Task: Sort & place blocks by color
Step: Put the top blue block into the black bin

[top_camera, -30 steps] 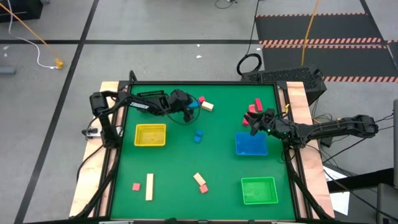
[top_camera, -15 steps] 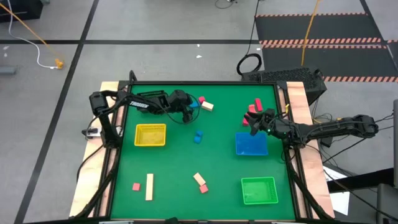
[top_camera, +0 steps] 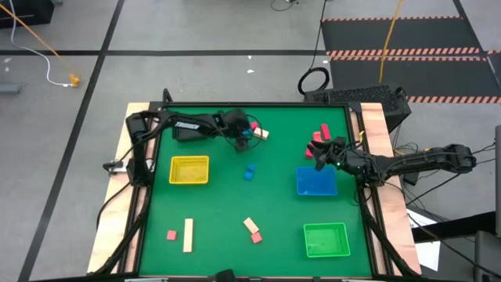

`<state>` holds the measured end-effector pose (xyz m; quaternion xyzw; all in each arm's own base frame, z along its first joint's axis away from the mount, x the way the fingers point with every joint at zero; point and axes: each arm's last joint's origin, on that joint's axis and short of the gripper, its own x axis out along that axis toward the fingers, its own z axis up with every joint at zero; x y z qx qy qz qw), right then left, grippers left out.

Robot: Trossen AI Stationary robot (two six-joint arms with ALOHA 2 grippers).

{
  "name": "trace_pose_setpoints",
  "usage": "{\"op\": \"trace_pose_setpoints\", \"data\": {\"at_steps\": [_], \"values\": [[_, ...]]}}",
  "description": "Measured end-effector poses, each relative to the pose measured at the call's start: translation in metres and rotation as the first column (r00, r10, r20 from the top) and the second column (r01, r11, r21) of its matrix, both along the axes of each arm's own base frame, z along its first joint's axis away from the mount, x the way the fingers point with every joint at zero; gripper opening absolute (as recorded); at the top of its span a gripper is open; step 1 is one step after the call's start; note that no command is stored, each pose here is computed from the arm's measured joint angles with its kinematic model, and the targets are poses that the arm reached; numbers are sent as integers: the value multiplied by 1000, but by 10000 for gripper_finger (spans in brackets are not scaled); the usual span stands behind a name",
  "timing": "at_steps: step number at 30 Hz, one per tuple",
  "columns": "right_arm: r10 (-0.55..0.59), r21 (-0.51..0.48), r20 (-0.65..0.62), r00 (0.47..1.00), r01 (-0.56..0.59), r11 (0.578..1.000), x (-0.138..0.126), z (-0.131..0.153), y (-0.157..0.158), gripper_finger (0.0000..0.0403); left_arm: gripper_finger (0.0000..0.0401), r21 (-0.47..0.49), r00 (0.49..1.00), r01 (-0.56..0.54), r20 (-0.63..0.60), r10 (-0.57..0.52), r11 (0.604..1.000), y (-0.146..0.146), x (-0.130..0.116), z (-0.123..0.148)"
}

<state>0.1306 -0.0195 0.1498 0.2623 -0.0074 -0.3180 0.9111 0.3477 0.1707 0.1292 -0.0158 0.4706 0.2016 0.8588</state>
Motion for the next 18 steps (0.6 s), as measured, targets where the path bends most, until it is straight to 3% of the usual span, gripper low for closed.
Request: {"op": "trace_pose_setpoints", "data": {"at_steps": [10, 18], "values": [[1, -1, -5, 1000, -1, 1000, 0, -1, 0, 160, 300, -38, 999, 7, -36, -8, 999, 6, 11, -1], [1, -2, -5, 1000, -1, 1000, 0, -1, 0, 160, 197, -87, 999, -41, -25, 39, 995, 11, 7, -3]]}}
